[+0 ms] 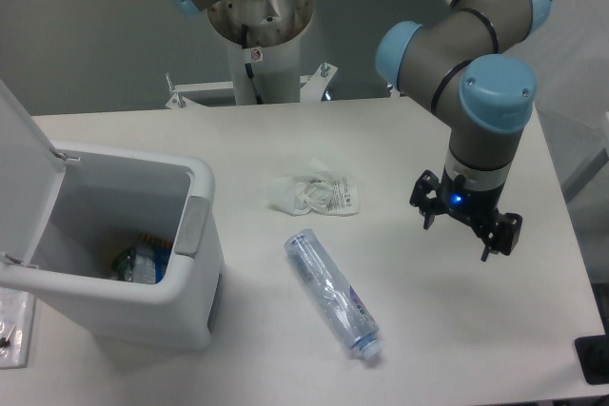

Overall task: Place the trash in the trash can
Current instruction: 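Move the gripper over the crumpled white tissue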

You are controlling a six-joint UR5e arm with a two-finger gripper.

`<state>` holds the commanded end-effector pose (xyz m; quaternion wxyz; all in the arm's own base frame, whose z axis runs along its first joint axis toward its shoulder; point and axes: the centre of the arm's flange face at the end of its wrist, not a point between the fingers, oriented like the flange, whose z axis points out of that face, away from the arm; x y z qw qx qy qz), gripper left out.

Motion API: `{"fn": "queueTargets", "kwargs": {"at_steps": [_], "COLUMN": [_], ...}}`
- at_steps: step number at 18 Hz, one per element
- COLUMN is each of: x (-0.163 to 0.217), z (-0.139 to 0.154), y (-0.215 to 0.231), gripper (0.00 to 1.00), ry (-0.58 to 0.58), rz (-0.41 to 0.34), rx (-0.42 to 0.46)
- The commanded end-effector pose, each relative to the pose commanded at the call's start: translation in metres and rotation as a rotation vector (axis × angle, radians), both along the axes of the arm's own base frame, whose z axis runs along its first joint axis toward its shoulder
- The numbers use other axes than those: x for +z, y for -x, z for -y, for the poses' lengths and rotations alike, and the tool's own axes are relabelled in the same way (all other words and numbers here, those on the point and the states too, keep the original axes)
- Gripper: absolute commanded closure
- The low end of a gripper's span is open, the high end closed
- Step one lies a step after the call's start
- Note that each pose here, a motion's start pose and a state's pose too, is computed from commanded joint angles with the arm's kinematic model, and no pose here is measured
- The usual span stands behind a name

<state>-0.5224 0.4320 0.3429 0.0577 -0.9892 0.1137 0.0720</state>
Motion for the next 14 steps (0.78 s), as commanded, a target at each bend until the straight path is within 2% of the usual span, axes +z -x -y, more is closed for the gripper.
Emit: {"fn": "queueTargets", "kwargs": {"at_steps": [8, 14], "x": [-0.010, -0.033], "z": [0.005, 0.000], "y": [-0.048, -0.123], "gripper": [0.00, 0.00], "ry": [0.016, 0.046], "rz": [0.031, 0.095], "rx": [-0.015, -0.090]}}
